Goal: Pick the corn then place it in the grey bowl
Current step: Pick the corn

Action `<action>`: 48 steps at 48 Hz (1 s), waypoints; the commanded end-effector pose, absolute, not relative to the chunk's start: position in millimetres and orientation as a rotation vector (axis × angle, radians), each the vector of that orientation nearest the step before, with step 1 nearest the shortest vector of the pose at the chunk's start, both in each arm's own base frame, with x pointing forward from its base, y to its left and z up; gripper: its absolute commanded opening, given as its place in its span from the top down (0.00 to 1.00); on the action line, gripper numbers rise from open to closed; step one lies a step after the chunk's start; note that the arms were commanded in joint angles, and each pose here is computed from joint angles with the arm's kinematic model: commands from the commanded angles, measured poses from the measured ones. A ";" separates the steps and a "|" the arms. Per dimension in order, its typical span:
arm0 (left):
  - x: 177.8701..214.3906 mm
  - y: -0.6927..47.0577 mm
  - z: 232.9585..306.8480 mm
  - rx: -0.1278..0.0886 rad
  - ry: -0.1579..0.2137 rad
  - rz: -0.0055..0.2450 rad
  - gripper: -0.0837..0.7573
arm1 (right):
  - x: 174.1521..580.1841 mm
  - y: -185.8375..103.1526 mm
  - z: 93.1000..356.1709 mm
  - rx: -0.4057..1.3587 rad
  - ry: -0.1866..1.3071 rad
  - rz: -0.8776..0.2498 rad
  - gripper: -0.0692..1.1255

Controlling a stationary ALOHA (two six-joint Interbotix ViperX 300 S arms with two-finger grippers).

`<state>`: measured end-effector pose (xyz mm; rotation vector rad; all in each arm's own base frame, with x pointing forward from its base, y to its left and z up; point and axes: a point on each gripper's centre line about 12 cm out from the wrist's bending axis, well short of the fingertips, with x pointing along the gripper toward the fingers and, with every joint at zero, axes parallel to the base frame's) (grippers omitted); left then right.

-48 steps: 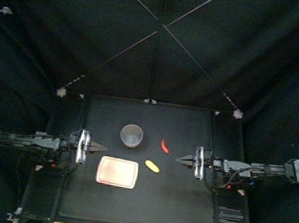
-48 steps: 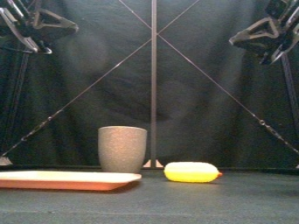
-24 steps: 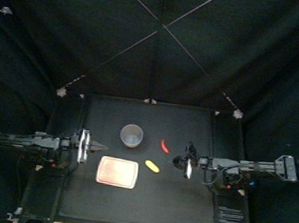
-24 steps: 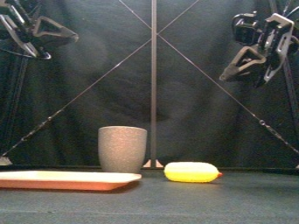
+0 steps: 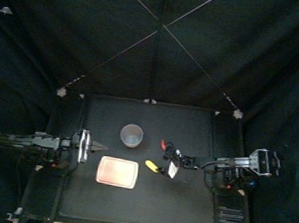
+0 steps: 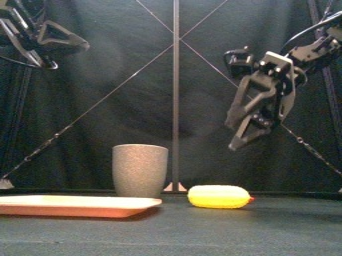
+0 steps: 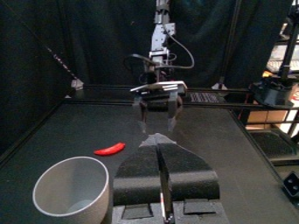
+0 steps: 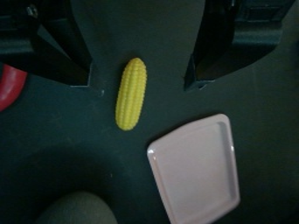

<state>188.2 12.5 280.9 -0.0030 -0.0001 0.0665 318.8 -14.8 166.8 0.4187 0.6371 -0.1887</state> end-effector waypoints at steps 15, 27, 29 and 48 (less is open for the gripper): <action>188.8 12.8 283.4 -0.003 -0.003 0.068 0.94 | 361.3 -15.9 133.9 0.379 0.785 -0.189 0.07; 188.6 12.8 281.5 -0.005 0.001 0.068 0.94 | 378.4 -12.4 126.3 0.359 0.839 -0.175 0.09; 188.5 12.5 280.9 -0.005 0.003 0.067 0.94 | 381.0 -12.4 125.5 0.359 0.843 -0.175 0.10; 188.5 11.9 280.2 -0.005 0.004 0.063 0.94 | 388.4 -14.3 125.4 0.362 0.843 -0.178 0.52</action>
